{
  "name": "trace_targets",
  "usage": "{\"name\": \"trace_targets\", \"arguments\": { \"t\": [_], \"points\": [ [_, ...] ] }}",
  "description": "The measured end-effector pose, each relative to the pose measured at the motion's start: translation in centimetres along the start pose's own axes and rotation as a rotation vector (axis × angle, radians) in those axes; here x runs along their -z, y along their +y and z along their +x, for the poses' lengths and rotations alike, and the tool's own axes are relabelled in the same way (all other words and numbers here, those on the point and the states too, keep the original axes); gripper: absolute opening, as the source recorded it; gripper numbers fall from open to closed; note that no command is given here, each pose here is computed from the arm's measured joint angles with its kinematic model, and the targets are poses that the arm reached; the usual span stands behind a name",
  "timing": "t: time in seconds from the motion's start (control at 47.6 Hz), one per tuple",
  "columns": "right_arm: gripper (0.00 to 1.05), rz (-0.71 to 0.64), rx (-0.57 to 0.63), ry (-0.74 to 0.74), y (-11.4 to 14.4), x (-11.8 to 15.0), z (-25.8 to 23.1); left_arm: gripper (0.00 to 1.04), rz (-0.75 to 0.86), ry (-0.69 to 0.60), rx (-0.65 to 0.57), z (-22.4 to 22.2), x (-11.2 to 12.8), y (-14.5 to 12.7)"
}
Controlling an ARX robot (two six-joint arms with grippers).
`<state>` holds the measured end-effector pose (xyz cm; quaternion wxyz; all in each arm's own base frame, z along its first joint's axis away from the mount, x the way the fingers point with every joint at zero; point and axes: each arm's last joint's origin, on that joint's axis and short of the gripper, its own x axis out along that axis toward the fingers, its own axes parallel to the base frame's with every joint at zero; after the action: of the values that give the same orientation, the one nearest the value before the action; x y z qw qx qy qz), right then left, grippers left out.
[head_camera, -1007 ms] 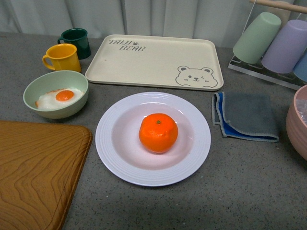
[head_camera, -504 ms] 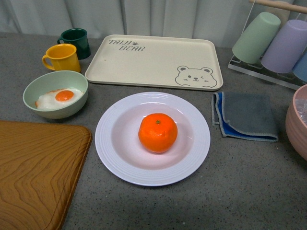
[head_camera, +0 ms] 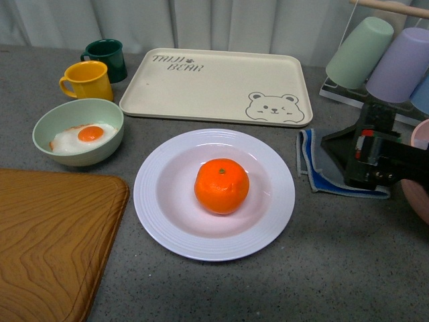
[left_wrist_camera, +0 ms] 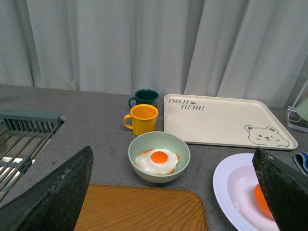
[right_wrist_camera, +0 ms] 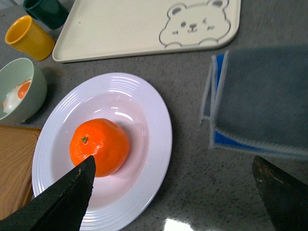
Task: Place orange and plate with both arms
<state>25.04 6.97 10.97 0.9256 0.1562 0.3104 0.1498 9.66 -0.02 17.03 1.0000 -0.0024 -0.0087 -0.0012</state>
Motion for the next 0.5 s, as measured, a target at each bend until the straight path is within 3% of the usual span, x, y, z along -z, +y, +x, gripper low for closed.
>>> {"name": "trace_targets", "arguments": {
  "t": [0.336, 0.504],
  "points": [
    [0.95, 0.425, -0.163, 0.240, -1.6, 1.1, 4.4, 0.98, 0.000, 0.000, 0.000, 0.0, 0.0, 0.0],
    [0.95, 0.498, -0.142, 0.341, -2.4, 1.5, 6.4, 0.98, 0.000, 0.000, 0.000, 0.0, 0.0, 0.0]
  ]
}}
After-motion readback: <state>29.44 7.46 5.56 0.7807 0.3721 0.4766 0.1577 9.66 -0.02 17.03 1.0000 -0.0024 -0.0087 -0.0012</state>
